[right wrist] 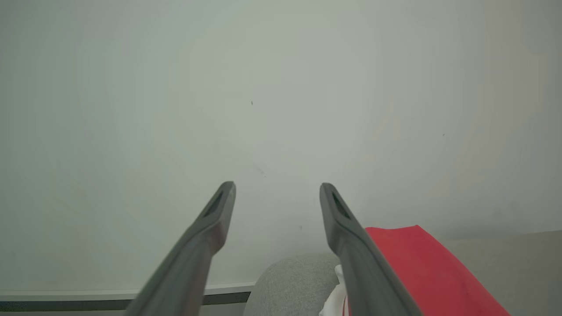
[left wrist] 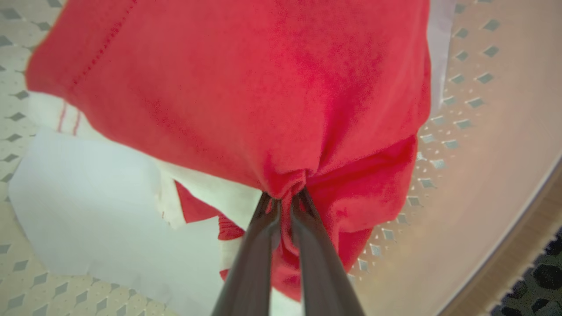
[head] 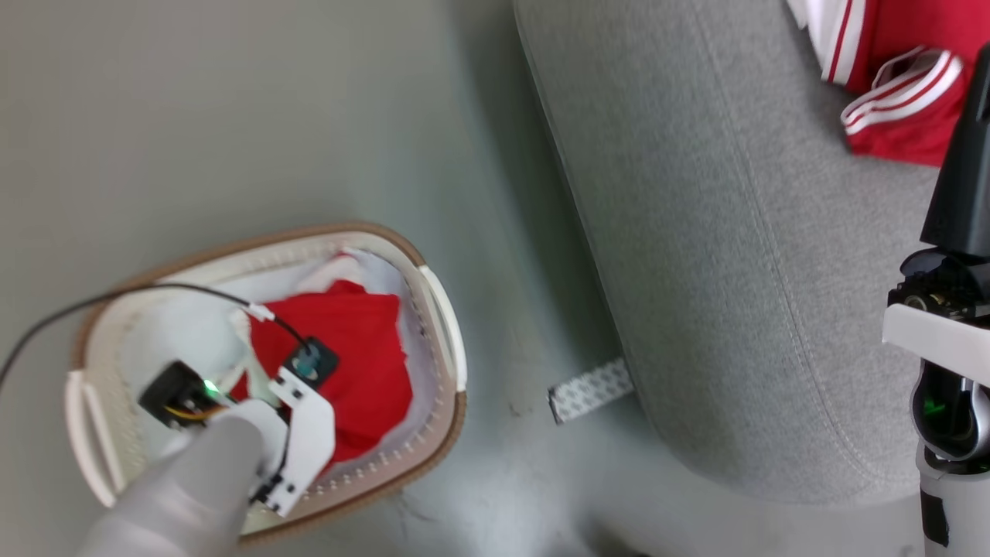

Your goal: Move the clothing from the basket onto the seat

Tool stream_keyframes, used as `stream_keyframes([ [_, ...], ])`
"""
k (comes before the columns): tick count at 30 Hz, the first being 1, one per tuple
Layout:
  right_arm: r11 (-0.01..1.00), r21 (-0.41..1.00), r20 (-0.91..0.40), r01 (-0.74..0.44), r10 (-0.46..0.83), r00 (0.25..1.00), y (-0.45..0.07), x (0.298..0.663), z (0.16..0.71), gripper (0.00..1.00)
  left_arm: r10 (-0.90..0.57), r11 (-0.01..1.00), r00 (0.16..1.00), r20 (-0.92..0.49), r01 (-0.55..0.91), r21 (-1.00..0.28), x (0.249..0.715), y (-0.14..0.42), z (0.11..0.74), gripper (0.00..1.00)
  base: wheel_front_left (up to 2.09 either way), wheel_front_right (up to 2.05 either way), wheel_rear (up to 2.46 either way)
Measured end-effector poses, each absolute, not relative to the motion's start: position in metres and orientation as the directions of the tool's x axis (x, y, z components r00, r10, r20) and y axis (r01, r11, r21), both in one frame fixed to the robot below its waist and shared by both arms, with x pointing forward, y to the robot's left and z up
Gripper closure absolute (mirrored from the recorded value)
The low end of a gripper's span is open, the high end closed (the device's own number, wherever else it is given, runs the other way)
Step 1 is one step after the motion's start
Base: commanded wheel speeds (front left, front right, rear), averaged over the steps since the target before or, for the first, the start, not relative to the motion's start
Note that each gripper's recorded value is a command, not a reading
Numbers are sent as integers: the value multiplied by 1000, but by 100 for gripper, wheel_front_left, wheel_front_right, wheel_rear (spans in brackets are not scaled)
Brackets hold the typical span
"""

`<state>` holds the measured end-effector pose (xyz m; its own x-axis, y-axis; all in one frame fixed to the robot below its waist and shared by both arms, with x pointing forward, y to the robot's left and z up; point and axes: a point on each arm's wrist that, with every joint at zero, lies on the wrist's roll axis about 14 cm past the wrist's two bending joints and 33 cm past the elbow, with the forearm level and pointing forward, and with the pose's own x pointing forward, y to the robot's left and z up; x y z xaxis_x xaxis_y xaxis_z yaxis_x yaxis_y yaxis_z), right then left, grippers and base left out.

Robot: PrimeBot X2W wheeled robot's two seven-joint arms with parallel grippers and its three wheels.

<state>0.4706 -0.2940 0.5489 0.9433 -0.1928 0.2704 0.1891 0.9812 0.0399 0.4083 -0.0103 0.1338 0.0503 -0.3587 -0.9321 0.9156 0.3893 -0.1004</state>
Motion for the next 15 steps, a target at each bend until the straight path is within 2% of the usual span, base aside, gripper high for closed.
stream_keyframes([
  [4, 983, 44, 311, 178, -183, 933, -289, 463, 568, 0, -433, 421, 102, -896, 902, -100, 407, -20, 163, 100, 0, 0, 0],
  [15, 989, 68, 369, 132, -148, 918, -269, 425, 603, 0, -641, 524, 326, -695, 848, -85, 407, -51, 270, 100, 0, 0, 0],
])
